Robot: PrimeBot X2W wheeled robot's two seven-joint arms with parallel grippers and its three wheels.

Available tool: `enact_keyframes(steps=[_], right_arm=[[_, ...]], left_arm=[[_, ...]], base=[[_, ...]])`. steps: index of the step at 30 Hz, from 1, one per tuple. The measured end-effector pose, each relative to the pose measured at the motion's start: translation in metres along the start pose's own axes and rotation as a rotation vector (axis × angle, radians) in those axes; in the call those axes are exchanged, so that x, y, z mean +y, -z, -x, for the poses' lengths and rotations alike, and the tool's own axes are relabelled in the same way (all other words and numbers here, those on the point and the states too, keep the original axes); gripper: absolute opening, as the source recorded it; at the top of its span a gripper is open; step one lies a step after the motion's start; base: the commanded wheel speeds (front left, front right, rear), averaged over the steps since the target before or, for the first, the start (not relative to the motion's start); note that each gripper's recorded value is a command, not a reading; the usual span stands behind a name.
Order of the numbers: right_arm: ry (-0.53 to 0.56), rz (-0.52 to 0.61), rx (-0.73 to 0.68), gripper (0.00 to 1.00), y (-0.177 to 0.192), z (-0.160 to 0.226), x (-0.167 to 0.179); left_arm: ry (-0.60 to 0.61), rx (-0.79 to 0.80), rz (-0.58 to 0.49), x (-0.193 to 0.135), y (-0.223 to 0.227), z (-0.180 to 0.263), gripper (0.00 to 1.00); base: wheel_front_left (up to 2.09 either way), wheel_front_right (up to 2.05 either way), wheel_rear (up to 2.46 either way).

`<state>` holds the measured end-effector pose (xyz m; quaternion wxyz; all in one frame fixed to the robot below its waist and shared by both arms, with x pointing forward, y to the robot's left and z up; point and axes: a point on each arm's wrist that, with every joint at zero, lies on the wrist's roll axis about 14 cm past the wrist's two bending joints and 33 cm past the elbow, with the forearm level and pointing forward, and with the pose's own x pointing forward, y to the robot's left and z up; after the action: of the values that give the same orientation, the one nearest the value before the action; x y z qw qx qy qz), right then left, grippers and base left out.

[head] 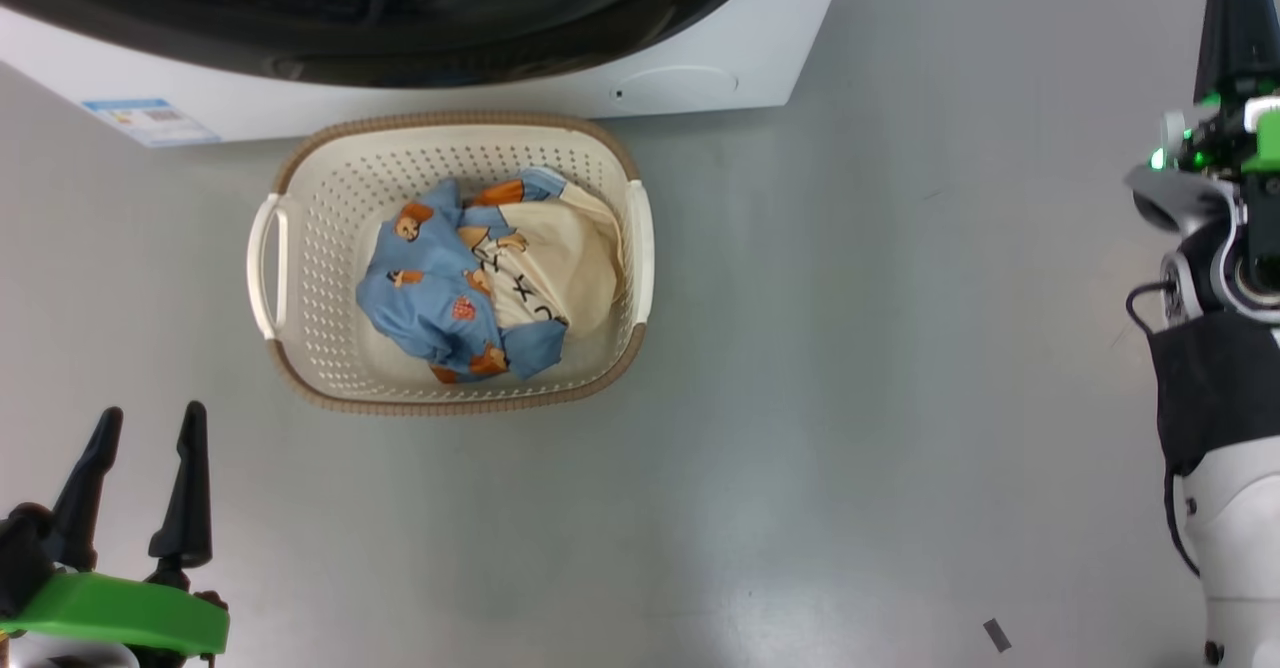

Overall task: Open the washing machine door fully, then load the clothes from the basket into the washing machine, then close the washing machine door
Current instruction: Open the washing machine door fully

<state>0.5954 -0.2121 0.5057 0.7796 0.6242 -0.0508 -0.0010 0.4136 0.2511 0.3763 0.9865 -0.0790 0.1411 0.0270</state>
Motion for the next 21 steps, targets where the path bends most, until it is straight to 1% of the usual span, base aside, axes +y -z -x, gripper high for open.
enact_keyframes(steps=[5, 8, 13, 21], right_arm=[[-0.049, 0.019, 0.089, 0.0, 0.023, -0.014, 0.012], [-0.091, 0.03, 0.152, 0.0, 0.038, -0.023, 0.024], [-0.165, 0.06, 0.234, 0.0, 0.053, -0.038, 0.045], [-0.195, 0.066, 0.344, 0.0, 0.084, -0.049, 0.046]], left_arm=[[-0.013, 0.024, 0.001, 0.004, 0.008, 0.001, 1.0], [-0.021, 0.036, 0.008, 0.007, 0.013, 0.001, 1.0], [-0.024, 0.057, 0.013, 0.007, 0.021, 0.001, 1.0], [-0.038, 0.095, 0.012, 0.011, 0.034, 0.004, 1.0]], base=[[0.0, 0.0, 0.0], [0.0, 0.0, 0.0], [0.0, 0.0, 0.0], [0.0, 0.0, 0.0]])
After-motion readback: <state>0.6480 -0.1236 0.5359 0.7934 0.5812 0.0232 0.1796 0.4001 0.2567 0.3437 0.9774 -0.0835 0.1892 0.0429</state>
